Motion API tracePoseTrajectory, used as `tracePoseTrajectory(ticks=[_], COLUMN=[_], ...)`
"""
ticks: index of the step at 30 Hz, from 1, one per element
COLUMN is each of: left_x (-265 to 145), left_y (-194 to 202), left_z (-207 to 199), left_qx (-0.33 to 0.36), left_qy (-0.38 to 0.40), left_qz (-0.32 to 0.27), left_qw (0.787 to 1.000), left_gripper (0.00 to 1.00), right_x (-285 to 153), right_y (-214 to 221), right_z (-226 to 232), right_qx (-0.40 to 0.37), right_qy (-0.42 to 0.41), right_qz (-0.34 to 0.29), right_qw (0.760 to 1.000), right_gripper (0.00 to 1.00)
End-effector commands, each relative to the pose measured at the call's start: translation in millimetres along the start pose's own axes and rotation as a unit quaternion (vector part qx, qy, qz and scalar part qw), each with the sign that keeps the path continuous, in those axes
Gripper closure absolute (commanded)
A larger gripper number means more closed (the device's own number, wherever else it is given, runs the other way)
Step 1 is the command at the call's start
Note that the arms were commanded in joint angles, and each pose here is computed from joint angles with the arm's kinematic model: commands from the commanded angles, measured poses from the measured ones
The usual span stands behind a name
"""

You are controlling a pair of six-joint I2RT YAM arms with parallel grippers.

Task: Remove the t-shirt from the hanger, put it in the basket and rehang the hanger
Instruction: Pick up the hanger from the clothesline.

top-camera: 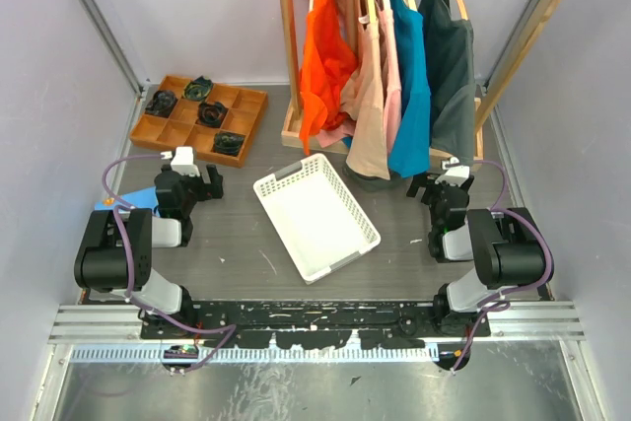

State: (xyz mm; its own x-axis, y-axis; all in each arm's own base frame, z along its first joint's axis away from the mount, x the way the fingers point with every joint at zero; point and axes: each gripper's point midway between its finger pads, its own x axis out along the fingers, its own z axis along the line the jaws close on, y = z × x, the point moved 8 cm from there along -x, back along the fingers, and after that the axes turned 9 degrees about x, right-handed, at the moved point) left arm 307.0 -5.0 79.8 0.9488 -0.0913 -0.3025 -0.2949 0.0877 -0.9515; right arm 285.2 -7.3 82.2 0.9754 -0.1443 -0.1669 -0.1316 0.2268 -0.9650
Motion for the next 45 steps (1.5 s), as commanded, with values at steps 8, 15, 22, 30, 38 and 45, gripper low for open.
tracePoseTrajectory(ticks=[8,15,22,30,38,45], left_x=[4.7,4.6,4.7,5.0,5.1,6.0], left_y=[-11.6,-11.8,-11.7,-11.5,-11.8,-27.5], left_z=[0.8,0.4,0.8,0.9,1.1,5.1], left_qx=[0.009,0.01,0.009,0.009,0.009,0.002], left_qy=[0.0,0.001,0.0,0.0,0.0,-0.016], left_qz=[-0.021,-0.021,-0.021,-0.021,-0.021,-0.012], left_qw=[1.0,1.0,1.0,1.0,1.0,1.0], left_gripper=[0.02,0.02,0.02,0.02,0.02,0.02], right_x=[4.8,4.9,4.8,4.8,5.4,-5.9], right_y=[-13.1,-13.3,-13.1,-13.1,-13.3,-28.6], right_z=[2.7,2.9,2.7,2.7,2.7,-5.3], right_qx=[0.0,0.001,0.001,0.001,0.0,0.025], right_qy=[-0.007,-0.007,-0.006,-0.007,-0.006,0.048], right_qz=[-0.03,-0.031,-0.03,-0.03,-0.03,-0.07], right_qw=[1.0,1.0,1.0,1.0,1.0,0.996], right_gripper=[0.0,0.0,0.0,0.0,0.0,0.0])
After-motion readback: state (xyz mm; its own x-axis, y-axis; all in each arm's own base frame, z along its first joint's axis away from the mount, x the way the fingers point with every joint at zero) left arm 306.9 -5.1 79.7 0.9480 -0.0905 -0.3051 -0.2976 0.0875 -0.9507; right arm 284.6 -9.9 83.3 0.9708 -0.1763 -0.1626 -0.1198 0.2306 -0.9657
